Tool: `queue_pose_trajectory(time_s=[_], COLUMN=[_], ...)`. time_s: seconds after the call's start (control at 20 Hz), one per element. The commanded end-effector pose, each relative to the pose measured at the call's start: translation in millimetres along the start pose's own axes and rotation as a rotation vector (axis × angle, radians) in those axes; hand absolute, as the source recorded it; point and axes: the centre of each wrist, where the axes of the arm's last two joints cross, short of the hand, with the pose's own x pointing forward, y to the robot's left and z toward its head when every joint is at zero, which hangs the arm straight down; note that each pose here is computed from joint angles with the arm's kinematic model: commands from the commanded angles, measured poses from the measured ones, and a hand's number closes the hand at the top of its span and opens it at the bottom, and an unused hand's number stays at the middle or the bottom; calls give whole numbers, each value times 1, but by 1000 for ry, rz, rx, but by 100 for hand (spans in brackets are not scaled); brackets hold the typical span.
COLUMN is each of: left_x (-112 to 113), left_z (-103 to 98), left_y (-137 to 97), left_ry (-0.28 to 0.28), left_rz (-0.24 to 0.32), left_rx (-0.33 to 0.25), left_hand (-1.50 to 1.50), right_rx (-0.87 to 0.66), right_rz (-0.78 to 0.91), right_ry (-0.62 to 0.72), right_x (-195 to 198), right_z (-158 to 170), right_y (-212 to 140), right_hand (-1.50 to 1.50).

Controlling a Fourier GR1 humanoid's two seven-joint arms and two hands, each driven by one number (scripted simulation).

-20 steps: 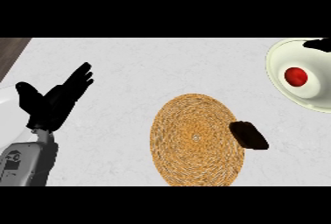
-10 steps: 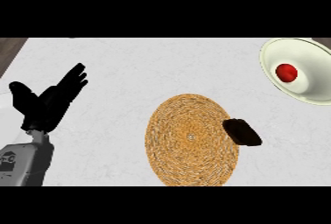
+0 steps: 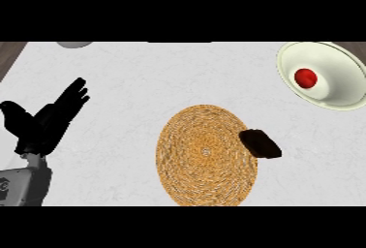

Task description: Pick the tomato from the placemat and place it in the bowl

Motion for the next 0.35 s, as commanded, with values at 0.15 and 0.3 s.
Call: queue_pose_trajectory(time_s=[0.15, 0.3], left_x=[-5, 4], left_z=[14, 8], left_y=[18, 7], left_ry=[20, 15], left_rz=[-7, 8], left_rx=[35, 36], left_hand=[0, 0], right_rx=[94, 114], right_rz=[-238, -194], right_ry=[-66, -86], right_x=[-18, -24], right_z=[56, 75], right_y=[-41, -48], right_hand=[-150, 150])
